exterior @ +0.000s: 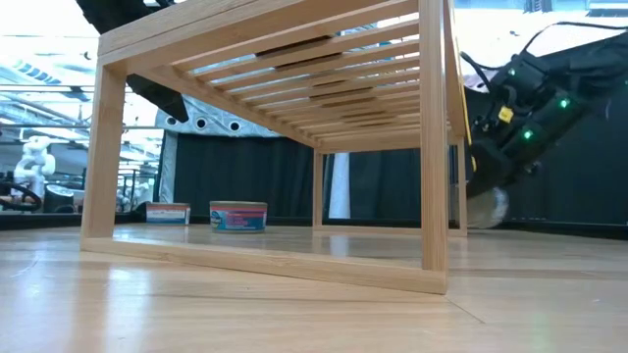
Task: Stack canned seafood by type on shelf
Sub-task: Stack the blue-pink tuna can on top of the other blue-pink tuna can on the shelf
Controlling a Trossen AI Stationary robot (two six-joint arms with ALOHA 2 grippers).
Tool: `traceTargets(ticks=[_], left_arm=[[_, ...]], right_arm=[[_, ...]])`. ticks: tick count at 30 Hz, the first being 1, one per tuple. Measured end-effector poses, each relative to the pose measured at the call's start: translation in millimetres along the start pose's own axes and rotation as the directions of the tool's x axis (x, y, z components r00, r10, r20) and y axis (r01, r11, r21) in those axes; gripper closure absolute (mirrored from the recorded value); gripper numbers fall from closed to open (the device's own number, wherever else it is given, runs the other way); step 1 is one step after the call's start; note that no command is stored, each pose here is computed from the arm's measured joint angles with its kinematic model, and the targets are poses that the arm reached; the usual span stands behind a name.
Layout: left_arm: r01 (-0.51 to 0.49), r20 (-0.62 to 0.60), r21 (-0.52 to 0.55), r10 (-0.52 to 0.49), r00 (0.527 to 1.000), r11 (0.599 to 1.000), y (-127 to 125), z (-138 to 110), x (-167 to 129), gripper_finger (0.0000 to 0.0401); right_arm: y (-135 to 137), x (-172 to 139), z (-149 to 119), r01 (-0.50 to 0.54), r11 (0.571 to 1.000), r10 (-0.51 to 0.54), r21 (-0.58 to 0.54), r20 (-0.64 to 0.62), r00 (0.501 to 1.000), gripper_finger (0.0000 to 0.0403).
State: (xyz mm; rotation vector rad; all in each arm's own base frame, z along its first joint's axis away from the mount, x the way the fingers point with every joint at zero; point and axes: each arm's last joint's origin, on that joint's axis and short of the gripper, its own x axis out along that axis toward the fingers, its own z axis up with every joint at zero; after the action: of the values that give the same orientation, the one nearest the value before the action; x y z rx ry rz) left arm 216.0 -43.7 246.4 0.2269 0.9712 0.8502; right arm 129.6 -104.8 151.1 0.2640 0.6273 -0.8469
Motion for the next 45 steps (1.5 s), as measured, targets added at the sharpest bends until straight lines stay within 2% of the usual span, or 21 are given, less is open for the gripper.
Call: traceTargets(ticks=[5,9,14,19,22,24,26,29,32,35,38,43,45], left_arm=[[0.001,0.0,-0.006,-0.001,1.0,1.0,0,0,0,0.01],[0.011,-0.006,-0.01,-0.011,1.0,1.0,-1,0,0,0.01],[0.014,-0.006,-0.012,-0.014,1.0,1.0,-1,0,0,0.01],[0.014,-0.006,-0.011,-0.014,1.0,1.0,-1,0,0,0.01],[0.014,-0.006,-0.011,-0.014,1.0,1.0,-1,0,0,0.01],[0.013,-0.007,-0.01,-0.013,1.0,1.0,-1,0,0,0.01],[0.012,-0.008,-0.007,-0.012,1.0,1.0,-1,0,0,0.01],[0.012,-0.008,-0.008,-0.012,1.0,1.0,0,0,0,0.01],[0.012,-0.008,-0.008,-0.012,1.0,1.0,-1,0,0,0.01],[0.012,-0.007,-0.008,-0.012,1.0,1.0,-1,0,0,0.01],[0.013,-0.007,-0.009,-0.013,1.0,1.0,-1,0,0,0.01],[0.013,-0.006,-0.01,-0.013,1.0,1.0,-1,0,0,0.01],[0.012,-0.007,-0.009,-0.012,1.0,1.0,-1,0,0,0.01]], right_arm=[[-3,-19,16,0.062,0.998,-0.062,-0.004,-0.031,0.998,0.0234],[-5,-35,27,0.07,0.997,-0.07,0.021,-0.009,0.997,0.0233],[-7,-61,55,0.05,0.998,-0.055,0.046,0.111,0.992,0.0214],[-7,-100,90,0.004,0.999,-0.017,0.049,0.26,0.966,0.0229],[-3,-127,109,-0.116,0.993,0.095,0.033,0.379,0.921,0.0235],[1,-143,119,-0.249,0.968,0.214,0.012,0.471,0.856,0.0233],[6,-158,127,-0.391,0.92,0.346,-0.036,0.548,0.762,0.0226],[15,-173,134,-0.565,0.814,0.517,-0.136,0.613,0.597,0.0221],[24,-184,139,-0.679,0.699,0.635,-0.224,0.632,0.445,0.0223],[36,-191,143,-0.743,0.595,0.715,-0.307,0.625,0.314,0.0227],[51,-194,148,-0.774,0.512,0.758,-0.371,0.619,0.204,0.0226],[84,-192,156,-0.769,0.416,0.789,-0.486,0.613,0.039,0.0225],[99,-190,159,-0.75,0.394,0.802,-0.532,0.598,-0.003,0.0225]])
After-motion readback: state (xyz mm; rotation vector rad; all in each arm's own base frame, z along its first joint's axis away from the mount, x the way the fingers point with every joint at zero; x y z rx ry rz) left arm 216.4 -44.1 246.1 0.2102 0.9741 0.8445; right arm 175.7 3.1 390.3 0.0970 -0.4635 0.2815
